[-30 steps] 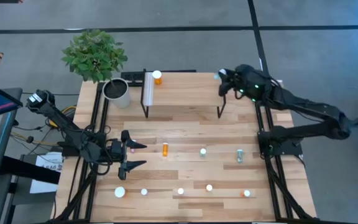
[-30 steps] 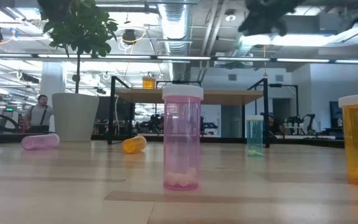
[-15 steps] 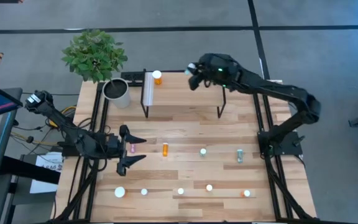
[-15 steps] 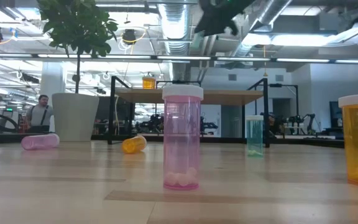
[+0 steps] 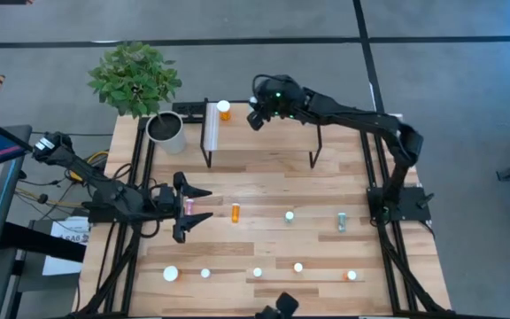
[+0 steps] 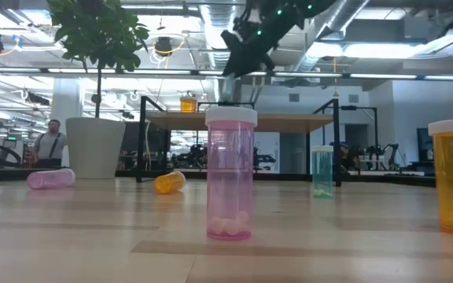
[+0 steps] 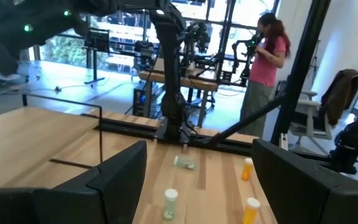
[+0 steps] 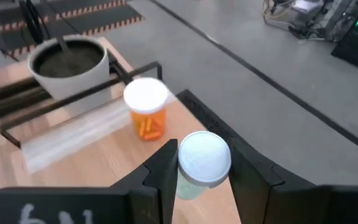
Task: Pick and place medicine bottles onto shelf by color
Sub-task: Put the top right green pill bottle on the shelf
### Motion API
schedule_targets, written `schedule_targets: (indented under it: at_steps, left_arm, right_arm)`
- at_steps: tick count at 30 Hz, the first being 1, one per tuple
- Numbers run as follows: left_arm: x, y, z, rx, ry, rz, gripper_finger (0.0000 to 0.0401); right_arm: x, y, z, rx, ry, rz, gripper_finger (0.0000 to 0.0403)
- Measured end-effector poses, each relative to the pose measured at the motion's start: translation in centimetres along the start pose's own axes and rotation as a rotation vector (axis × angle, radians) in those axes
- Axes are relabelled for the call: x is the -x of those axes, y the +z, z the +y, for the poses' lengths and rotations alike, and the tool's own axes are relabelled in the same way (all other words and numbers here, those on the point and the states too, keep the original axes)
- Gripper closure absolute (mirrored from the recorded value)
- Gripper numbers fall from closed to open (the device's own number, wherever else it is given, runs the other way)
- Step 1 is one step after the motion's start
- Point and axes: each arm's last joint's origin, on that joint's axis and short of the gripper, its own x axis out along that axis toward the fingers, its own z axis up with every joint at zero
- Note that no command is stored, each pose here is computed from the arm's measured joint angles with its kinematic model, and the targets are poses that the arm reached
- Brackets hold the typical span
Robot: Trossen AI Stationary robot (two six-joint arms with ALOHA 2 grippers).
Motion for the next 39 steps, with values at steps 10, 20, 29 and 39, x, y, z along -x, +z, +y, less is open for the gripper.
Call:
schedule_targets:
  at_steps: [10, 20, 29, 39]
  left_arm:
    - [0.0, -0.1, 0.0, -0.004, -0.006, 0.006, 0.0124]
    - [0.0, 0.0, 0.0, -0.006, -0.007, 0.004, 0.0124]
    - [0.0, -0.1, 0.0, -0.010, -0.008, 0.010, 0.0124]
    - [0.0, -0.2, 0.0, -0.017, -0.006, 0.017, 0.0124]
  right_arm:
    - [-2.6, -1.2, 0.1, 0.018, -0.006, 0.022, 0.0258]
    - [-2.9, -1.3, 0.1, 0.015, 0.016, 0.015, 0.0257]
    - [-2.8, -1.5, 0.1, 0.025, 0.018, 0.035, 0.0257]
    - [-3.1, -1.7, 0.1, 0.031, 0.014, 0.045, 0.0257]
